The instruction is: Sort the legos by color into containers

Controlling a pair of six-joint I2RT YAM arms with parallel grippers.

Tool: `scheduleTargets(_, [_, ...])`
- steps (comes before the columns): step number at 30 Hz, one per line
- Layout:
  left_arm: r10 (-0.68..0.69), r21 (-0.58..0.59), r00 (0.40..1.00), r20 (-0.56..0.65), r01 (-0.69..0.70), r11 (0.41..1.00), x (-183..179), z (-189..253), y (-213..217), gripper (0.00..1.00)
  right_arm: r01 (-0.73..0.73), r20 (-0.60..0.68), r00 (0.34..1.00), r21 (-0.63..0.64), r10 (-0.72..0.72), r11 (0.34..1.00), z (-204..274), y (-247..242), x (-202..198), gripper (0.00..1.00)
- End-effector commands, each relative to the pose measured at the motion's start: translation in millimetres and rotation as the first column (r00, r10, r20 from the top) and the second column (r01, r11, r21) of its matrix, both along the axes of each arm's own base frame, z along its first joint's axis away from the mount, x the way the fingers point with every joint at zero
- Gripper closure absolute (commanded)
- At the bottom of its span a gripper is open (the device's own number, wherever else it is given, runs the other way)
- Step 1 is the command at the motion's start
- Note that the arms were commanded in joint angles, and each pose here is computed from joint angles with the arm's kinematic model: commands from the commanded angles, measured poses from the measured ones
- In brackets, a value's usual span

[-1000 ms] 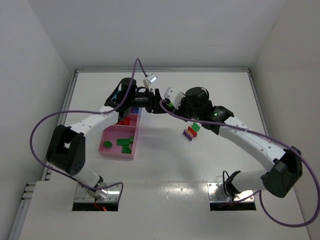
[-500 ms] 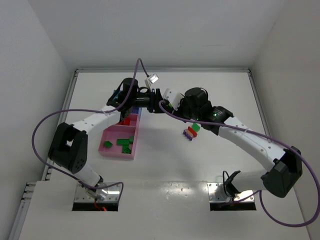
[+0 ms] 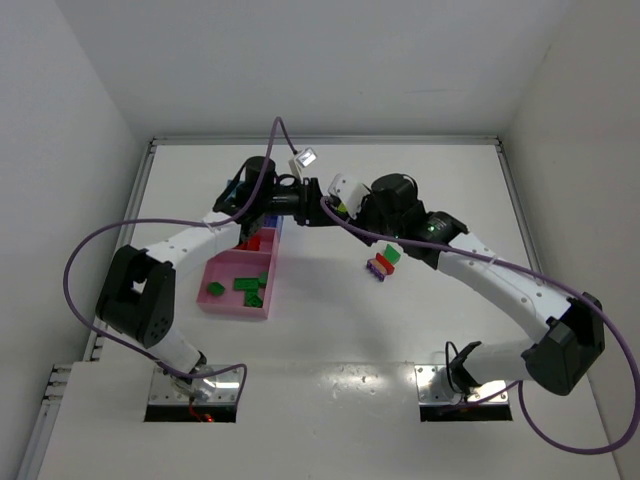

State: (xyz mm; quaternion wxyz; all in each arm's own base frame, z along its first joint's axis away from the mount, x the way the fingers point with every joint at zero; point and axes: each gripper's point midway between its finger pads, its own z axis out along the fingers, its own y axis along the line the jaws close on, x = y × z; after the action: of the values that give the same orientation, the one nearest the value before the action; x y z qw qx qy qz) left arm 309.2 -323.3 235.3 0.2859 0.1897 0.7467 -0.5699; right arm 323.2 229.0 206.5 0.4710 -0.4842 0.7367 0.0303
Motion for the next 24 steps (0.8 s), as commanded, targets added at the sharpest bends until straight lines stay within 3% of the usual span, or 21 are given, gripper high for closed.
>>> scheduleTargets(1, [-0.048, -0.021, 0.994, 0.100, 0.050, 0.999, -12, 13, -1, 0.75, 0.002, 0.011, 1.000, 0.143, -0.003, 0.990, 30, 10, 4, 0.51])
scheduleTargets(4, [-0.055, -0.003, 0.991, 0.119, 0.056, 0.998, -18, 10, 3, 0.75, -0.051, -0.053, 0.997, 0.204, 0.063, 0.978, 36, 13, -10, 0.34])
scheduleTargets(7, [-0.082, 0.006, 0.989, 0.126, 0.081, 0.997, -25, 7, 5, 0.75, -0.081, -0.097, 0.989, 0.264, 0.110, 0.961, 45, 10, -18, 0.27])
scheduleTargets(12, [-0.122, 0.020, 0.985, 0.124, 0.120, 0.993, -34, 2, 7, 0.75, -0.114, -0.187, 0.966, 0.315, 0.179, 0.942, 41, 5, -31, 0.26])
scheduleTargets(18, [-0.242, 0.006, 0.963, 0.118, 0.243, 0.970, -58, -8, 7, 0.75, -0.245, -0.333, 0.840, 0.472, 0.428, 0.847, 39, 18, -73, 0.25])
scheduleTargets(24, [-0.341, -0.030, 0.924, 0.171, 0.351, 0.936, -80, -4, 3, 0.75, -0.238, -0.397, 0.741, 0.599, 0.541, 0.765, 45, 19, -96, 0.24])
